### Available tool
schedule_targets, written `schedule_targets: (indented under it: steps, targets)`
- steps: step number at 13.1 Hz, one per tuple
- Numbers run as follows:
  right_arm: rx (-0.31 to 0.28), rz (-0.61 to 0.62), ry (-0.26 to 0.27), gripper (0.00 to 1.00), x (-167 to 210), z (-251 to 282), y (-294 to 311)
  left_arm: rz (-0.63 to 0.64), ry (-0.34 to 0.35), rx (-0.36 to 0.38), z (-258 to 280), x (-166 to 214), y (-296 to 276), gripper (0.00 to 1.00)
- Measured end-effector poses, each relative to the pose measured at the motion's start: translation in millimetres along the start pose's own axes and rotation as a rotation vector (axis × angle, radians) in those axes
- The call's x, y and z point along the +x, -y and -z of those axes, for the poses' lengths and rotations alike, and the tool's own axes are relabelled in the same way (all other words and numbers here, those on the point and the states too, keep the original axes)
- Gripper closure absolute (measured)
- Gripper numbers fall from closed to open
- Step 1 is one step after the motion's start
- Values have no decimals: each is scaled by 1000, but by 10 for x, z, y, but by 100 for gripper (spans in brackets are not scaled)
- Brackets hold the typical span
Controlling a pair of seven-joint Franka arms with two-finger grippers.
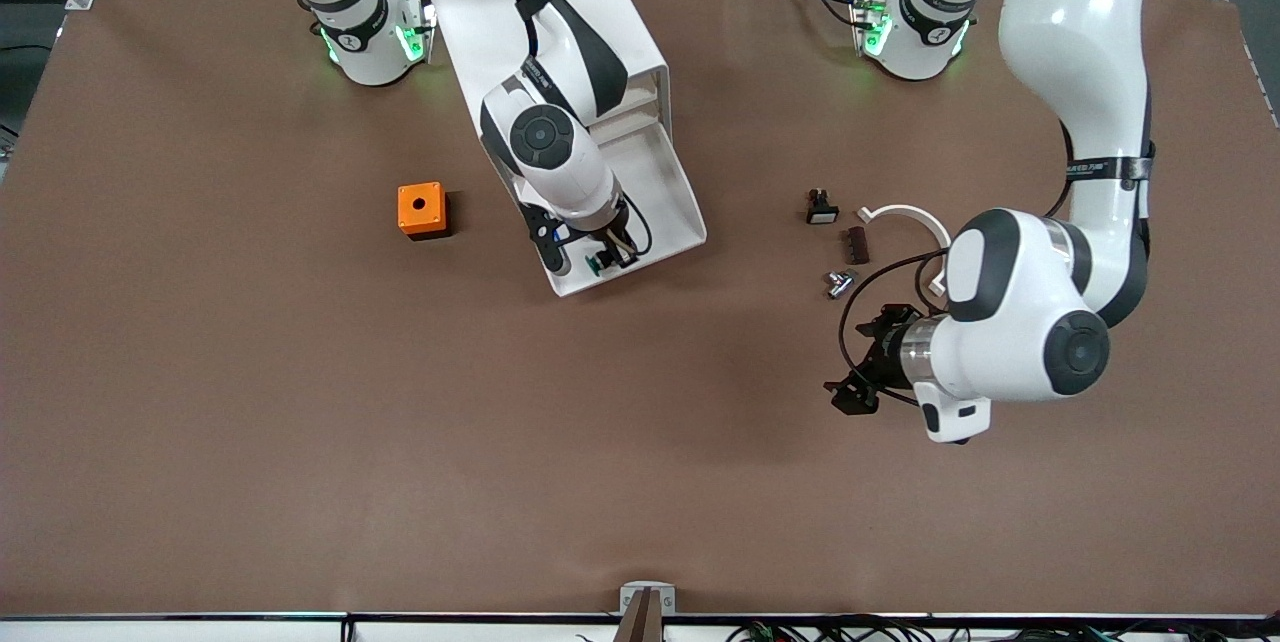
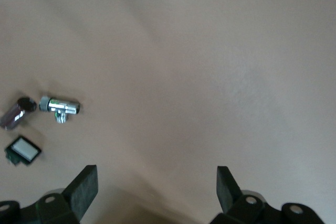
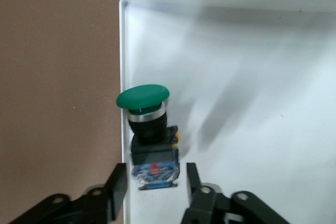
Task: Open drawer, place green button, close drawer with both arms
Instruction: 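Carry the green button into the open drawer with the right gripper, then release the button and raise the right gripper out of the drawer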
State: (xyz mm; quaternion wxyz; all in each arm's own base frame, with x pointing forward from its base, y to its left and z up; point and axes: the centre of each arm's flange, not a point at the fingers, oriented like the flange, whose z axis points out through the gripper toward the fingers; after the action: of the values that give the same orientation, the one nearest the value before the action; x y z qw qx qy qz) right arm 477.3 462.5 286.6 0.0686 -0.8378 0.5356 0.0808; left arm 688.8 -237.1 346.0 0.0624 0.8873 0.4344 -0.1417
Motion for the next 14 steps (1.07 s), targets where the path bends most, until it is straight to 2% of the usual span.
schedule_targets:
  steps: [4, 5, 7, 9, 14]
  targets:
    - [11, -5, -2, 3, 29, 13, 27, -141, -28, 40, -334, -408, -177, 0]
    - [23, -9, -1, 0, 58, 65, 70, -173, -39, 49, -381, -473, -199, 0]
    - [40, -3, 1, 0, 168, 307, 236, -206, -60, 67, -438, -531, -217, 0]
    - [24, 36, 10, 0, 422, 727, 444, -221, -61, 75, -514, -581, -234, 0]
    - [8, 132, 23, 0, 1577, 1595, 712, -294, -91, 32, -849, -947, -430, 0]
